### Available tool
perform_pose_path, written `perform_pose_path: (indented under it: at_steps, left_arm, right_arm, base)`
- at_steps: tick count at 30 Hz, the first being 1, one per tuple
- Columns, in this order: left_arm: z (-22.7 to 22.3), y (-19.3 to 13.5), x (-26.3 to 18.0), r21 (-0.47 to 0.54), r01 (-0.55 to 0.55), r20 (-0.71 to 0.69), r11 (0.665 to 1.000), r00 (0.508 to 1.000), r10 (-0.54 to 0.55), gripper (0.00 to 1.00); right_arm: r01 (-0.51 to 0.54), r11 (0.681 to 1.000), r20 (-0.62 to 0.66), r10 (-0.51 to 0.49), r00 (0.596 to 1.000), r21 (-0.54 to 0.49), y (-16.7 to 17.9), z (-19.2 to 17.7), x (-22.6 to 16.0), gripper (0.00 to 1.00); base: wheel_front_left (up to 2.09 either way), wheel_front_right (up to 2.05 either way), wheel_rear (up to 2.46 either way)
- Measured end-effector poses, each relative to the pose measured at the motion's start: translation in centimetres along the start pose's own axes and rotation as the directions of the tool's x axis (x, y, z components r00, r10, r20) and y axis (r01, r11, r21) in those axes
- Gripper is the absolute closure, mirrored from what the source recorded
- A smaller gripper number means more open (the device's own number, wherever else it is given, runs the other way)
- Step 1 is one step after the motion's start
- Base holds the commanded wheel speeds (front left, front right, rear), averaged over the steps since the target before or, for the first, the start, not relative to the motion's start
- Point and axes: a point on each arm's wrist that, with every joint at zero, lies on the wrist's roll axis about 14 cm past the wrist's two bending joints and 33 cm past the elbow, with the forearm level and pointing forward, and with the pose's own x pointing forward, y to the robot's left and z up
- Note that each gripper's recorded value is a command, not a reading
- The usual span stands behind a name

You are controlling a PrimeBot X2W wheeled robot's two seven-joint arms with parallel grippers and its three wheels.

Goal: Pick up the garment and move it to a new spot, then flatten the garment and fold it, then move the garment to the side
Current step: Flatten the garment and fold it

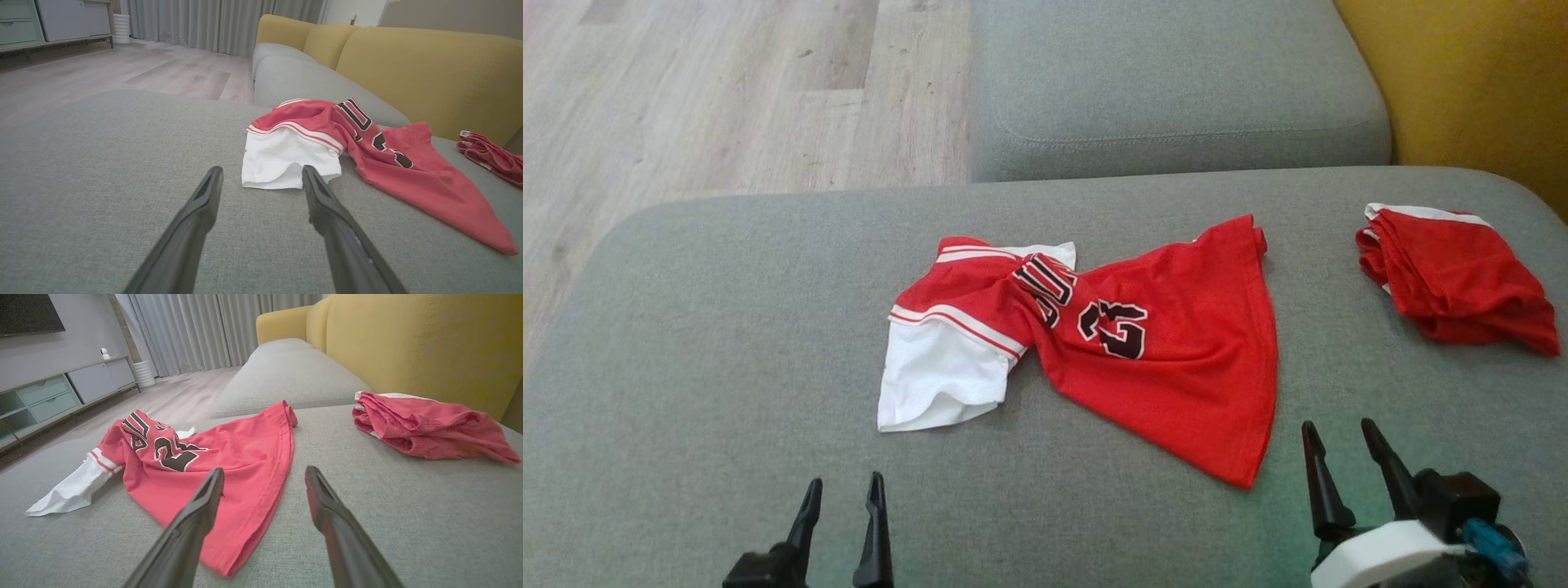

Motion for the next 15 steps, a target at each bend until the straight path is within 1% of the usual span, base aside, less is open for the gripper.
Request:
perform_pose_path:
  at_steps: [15]
  left_arm:
    - [-0.27, 0.58, -0.18, 0.010, -0.017, -0.019, 1.000, 1.000, 0.018, 0.00]
  right_arm:
    - [-0.020, 1.000, -0.021, 0.020, 1.000, -0.001, 0.62, -0.91, 0.10, 0.00]
  base:
    - [0.00, 0.00, 0.00]
